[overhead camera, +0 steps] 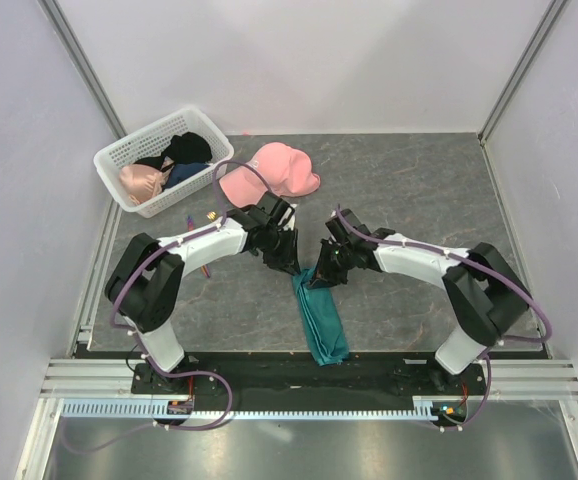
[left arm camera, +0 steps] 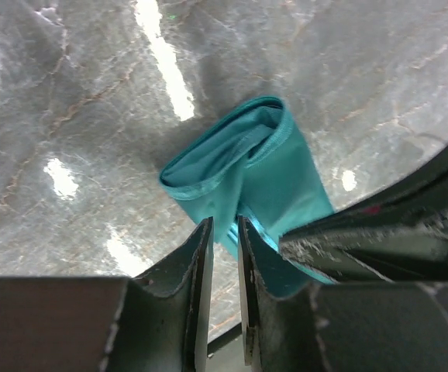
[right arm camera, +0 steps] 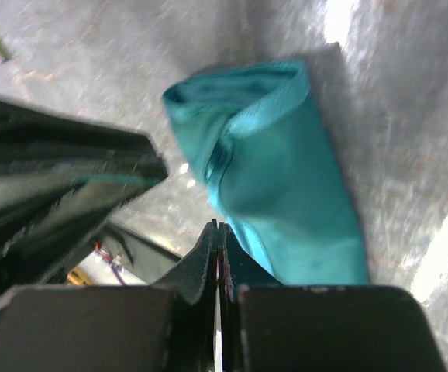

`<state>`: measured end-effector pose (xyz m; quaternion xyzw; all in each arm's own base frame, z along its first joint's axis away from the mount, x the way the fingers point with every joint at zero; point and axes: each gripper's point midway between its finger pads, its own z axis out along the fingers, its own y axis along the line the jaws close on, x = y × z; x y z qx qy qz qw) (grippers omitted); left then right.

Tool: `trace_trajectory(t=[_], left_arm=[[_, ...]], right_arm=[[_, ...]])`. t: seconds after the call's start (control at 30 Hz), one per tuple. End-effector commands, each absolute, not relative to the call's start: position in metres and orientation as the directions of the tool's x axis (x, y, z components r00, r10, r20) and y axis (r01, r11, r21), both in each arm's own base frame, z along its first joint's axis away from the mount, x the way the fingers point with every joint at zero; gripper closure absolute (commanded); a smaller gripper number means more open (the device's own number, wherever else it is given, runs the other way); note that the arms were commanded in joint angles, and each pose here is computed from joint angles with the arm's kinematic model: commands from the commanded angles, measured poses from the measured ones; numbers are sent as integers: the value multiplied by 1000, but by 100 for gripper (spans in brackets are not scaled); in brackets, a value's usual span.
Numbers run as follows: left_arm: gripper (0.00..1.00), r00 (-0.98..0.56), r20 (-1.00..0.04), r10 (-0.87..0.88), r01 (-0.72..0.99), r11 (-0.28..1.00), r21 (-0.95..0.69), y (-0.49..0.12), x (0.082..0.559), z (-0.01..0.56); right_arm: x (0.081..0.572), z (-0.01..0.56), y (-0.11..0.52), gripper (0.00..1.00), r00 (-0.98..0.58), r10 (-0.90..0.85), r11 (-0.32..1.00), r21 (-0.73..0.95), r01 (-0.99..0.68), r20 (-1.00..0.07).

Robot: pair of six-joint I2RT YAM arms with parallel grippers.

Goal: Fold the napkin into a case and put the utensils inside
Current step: Smooth out the smaller rectangle-folded napkin at the center of the board.

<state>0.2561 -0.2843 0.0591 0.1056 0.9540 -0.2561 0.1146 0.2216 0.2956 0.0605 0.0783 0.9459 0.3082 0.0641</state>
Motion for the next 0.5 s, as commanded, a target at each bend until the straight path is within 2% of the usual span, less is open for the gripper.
trace_trajectory(t=[0.0,0.2,0.47], left_arm=[[74,-928,-329,175,308,857,-413,-282,265,59],[75,-936,-306,176,300,853,-427,-284,262,52],[77,-951,-269,153,269,839,-472,-291,256,52]], right_arm=[[238,55,301,100,-978,191,814,570,109,-86],[251,48,295,100,-972,215,826,549,128,-97],[250,29,297,100,-977,208,828,540,149,-50]])
